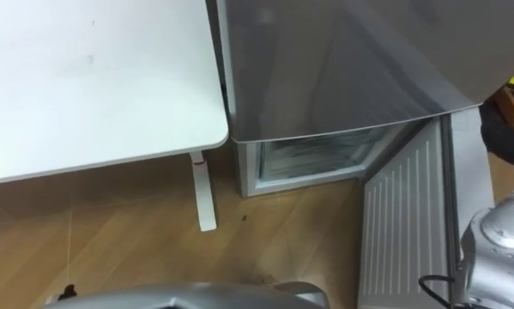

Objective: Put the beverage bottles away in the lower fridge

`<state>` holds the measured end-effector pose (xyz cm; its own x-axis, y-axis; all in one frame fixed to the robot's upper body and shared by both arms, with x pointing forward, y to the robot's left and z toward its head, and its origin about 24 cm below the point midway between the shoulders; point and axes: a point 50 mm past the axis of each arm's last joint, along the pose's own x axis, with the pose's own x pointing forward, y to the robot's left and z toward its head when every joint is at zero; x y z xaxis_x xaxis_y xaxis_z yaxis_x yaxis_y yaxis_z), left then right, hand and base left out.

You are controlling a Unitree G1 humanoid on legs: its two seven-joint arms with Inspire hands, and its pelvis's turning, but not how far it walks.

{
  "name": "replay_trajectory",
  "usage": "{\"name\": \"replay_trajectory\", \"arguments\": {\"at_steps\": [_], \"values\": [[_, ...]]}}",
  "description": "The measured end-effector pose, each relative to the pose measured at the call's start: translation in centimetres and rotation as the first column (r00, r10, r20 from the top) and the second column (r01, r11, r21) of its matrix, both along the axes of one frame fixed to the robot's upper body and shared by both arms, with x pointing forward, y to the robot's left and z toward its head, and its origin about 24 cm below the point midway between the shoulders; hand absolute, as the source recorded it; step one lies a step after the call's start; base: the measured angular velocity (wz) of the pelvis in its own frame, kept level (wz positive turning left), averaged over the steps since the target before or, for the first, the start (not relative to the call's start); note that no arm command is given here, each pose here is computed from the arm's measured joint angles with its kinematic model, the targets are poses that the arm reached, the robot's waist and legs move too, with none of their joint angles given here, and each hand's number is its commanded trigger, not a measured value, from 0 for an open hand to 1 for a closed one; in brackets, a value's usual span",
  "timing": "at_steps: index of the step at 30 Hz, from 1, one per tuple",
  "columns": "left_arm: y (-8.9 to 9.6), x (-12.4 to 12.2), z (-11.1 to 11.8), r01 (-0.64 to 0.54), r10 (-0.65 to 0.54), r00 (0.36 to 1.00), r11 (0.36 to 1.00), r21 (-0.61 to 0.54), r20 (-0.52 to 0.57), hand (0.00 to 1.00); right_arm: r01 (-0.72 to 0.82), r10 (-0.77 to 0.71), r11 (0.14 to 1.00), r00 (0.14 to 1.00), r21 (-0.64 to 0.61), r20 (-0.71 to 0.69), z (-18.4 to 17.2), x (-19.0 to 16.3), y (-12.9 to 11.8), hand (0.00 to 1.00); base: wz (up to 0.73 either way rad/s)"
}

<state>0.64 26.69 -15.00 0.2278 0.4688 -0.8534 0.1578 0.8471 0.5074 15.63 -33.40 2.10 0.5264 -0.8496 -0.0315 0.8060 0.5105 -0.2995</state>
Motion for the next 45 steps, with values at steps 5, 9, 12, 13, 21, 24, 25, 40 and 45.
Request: {"name": "replay_trajectory", "arguments": {"at_steps": [5,9,12,13,21,24,25,40,45], "values": [[0.2,-0.4,0.0,-0.020,0.020,1.000,1.000,0.006,-0.016,0.00,0.071,-0.064,0.992,0.996,0.109,-0.061,-2.5,-1.2,-0.6,0.00,0.00],[0.4,-0.9,0.0,-0.047,0.047,0.998,0.999,-0.003,-0.032,0.00,0.157,-0.139,0.959,0.986,0.235,-0.092,-4.3,-2.8,-1.5,0.00,0.00],[0.5,-1.3,0.0,-0.054,0.054,0.997,0.999,-0.006,-0.048,0.00,0.181,-0.155,0.941,0.982,0.285,-0.109,-5.3,-3.3,-1.5,0.00,0.00],[0.4,-1.3,0.0,-0.054,0.054,0.997,0.999,-0.006,-0.049,0.00,0.187,-0.160,0.938,0.980,0.292,-0.115,-5.5,-3.4,-1.5,0.00,0.00],[0.5,-1.2,0.1,-0.051,0.051,0.998,0.999,-0.004,-0.048,0.00,0.276,-0.222,0.871,0.959,0.406,-0.174,-7.8,-5.3,-1.5,0.00,0.00],[0.4,-1.2,0.0,-0.052,0.052,0.997,0.999,-0.005,-0.050,0.00,0.315,-0.233,0.839,0.945,0.444,-0.230,-9.2,-6.5,-1.3,0.00,0.00],[0.4,-1.3,0.0,-0.054,0.053,0.997,0.999,-0.004,-0.053,0.00,0.327,-0.238,0.830,0.940,0.451,-0.243,-9.6,-6.8,-1.2,0.00,0.00],[0.6,-1.5,0.1,-0.060,0.060,0.996,0.998,0.001,-0.059,0.00,0.424,-0.318,0.703,0.906,0.571,-0.280,-11.7,-8.8,-1.4,0.00,0.00],[0.6,-1.5,0.1,-0.035,0.035,0.997,0.999,-0.004,-0.073,0.00,0.416,-0.419,0.547,0.887,0.726,-0.193,-12.3,-9.4,-1.0,0.00,-0.05]]}}
